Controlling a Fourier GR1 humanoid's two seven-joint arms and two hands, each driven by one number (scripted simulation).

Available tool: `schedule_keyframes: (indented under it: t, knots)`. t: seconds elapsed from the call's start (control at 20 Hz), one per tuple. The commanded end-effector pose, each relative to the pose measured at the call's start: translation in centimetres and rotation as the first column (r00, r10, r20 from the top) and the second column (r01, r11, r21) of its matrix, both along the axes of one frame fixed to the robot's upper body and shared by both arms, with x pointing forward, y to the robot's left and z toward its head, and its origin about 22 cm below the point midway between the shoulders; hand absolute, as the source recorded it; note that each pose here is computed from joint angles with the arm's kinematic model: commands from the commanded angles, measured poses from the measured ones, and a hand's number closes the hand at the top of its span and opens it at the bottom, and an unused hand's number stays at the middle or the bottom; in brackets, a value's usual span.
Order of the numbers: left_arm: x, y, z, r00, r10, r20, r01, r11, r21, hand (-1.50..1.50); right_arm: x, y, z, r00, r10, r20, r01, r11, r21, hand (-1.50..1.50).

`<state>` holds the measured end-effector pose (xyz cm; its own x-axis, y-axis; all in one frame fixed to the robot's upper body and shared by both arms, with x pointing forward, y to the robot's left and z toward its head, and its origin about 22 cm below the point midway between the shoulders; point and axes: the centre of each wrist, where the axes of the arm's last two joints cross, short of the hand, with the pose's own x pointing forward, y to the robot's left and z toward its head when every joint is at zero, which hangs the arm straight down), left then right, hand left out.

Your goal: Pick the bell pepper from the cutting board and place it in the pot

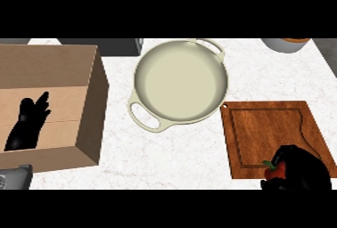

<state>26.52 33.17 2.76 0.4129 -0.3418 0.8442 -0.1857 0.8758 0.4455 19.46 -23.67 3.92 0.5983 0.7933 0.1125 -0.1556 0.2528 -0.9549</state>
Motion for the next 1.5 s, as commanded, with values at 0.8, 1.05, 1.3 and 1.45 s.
schedule_keyframes:
  t: [0.8, 1.05, 1.3, 1.45]
  knots:
    - [0.4, -1.0, 0.2, 1.0, 0.002, 0.011, -0.002, 1.0, -0.001, 0.0, -5.0, 3.6, 14.0, 0.776, 0.152, 0.612, -0.072, 0.985, -0.154, 1.5]
    - [0.1, -1.4, 0.4, 1.0, -0.024, 0.011, 0.024, 1.0, 0.01, 0.0, -5.5, 5.8, 17.6, 0.62, 0.204, 0.758, -0.129, 0.979, -0.158, 1.5]
    - [0.8, 0.5, 0.0, 1.0, -0.013, 0.001, 0.013, 1.0, -0.001, 0.0, -4.0, 8.6, 21.6, 0.583, 0.266, 0.768, -0.178, 0.964, -0.199, 1.5]
    - [0.0, -0.4, -0.2, 1.0, -0.02, 0.001, 0.02, 1.0, -0.009, 0.0, -1.6, 11.8, 23.2, 0.623, 0.297, 0.724, -0.23, 0.954, -0.193, 1.5]
